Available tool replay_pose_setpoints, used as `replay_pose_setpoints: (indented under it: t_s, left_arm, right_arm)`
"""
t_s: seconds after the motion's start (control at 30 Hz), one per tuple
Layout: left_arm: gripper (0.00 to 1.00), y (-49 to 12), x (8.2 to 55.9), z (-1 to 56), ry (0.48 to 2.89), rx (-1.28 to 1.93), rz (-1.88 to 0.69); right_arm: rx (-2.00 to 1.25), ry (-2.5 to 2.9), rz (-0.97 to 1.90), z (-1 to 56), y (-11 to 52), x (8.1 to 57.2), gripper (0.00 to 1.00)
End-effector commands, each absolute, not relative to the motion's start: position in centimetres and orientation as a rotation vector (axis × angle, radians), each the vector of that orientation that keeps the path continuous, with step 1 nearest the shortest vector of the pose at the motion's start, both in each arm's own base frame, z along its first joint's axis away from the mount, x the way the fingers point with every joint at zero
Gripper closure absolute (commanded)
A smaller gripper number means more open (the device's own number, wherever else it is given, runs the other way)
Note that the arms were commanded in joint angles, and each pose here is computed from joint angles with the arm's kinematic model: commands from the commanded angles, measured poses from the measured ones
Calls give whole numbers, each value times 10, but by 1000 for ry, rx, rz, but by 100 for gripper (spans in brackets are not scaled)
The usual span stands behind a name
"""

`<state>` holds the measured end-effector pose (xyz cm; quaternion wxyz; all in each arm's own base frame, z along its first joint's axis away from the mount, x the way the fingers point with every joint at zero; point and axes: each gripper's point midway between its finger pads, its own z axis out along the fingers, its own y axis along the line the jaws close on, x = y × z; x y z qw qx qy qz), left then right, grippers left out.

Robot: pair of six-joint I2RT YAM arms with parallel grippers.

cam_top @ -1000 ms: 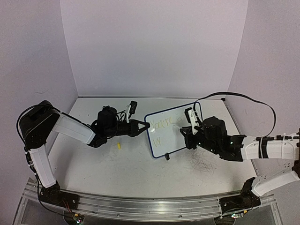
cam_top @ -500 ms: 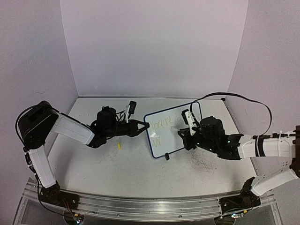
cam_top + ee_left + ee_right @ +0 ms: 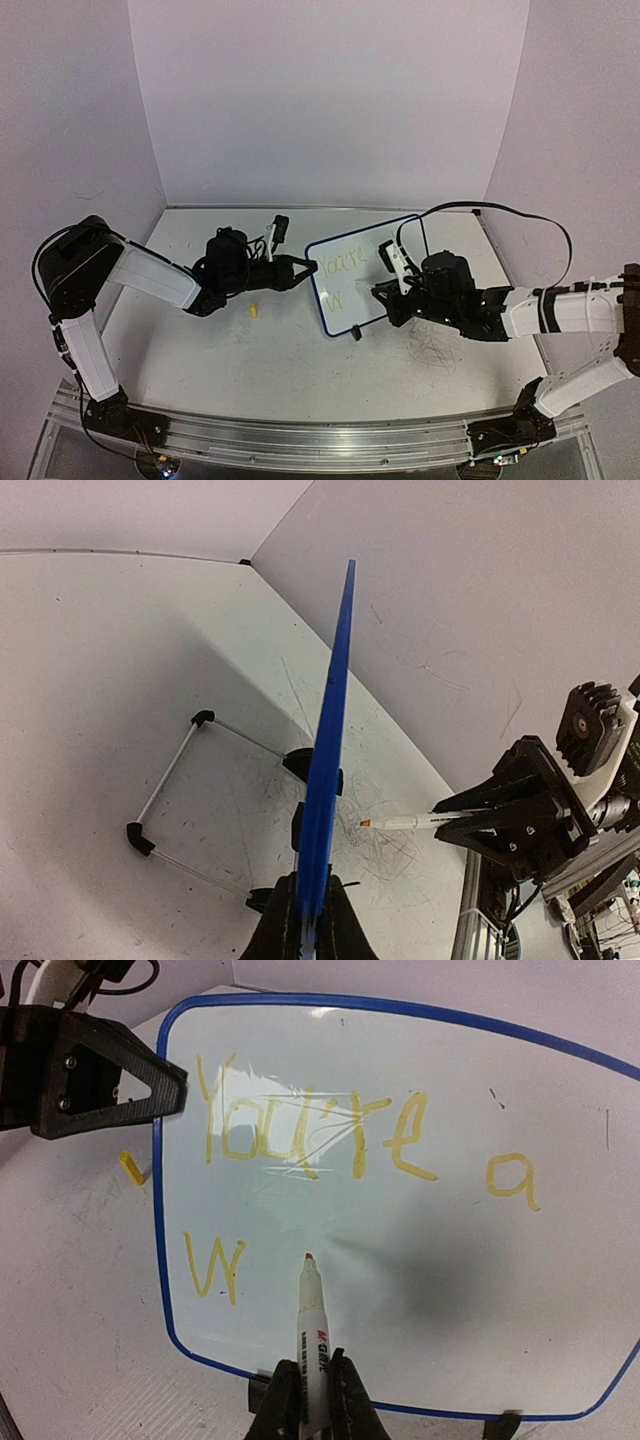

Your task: Write a sentence on the whiteboard

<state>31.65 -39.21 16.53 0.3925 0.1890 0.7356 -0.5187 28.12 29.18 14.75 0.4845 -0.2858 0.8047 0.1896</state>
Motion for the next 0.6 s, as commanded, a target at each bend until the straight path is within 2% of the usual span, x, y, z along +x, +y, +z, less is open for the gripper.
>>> replay_pose_setpoints:
  t_s: [0.0,0.33,0.57]
  left_arm:
    - [100,-381,322,174,1864,403,-1297]
    - [100,-384,322,172,1870,414,-1307]
    - [100,-389,328,173,1869,411,-1312]
  right_arm:
    - [-686,1885,521,175,304,283,100]
    - [-754,1918,521,163,313,268,100]
    - [-714,1944,448,158,311,281,100]
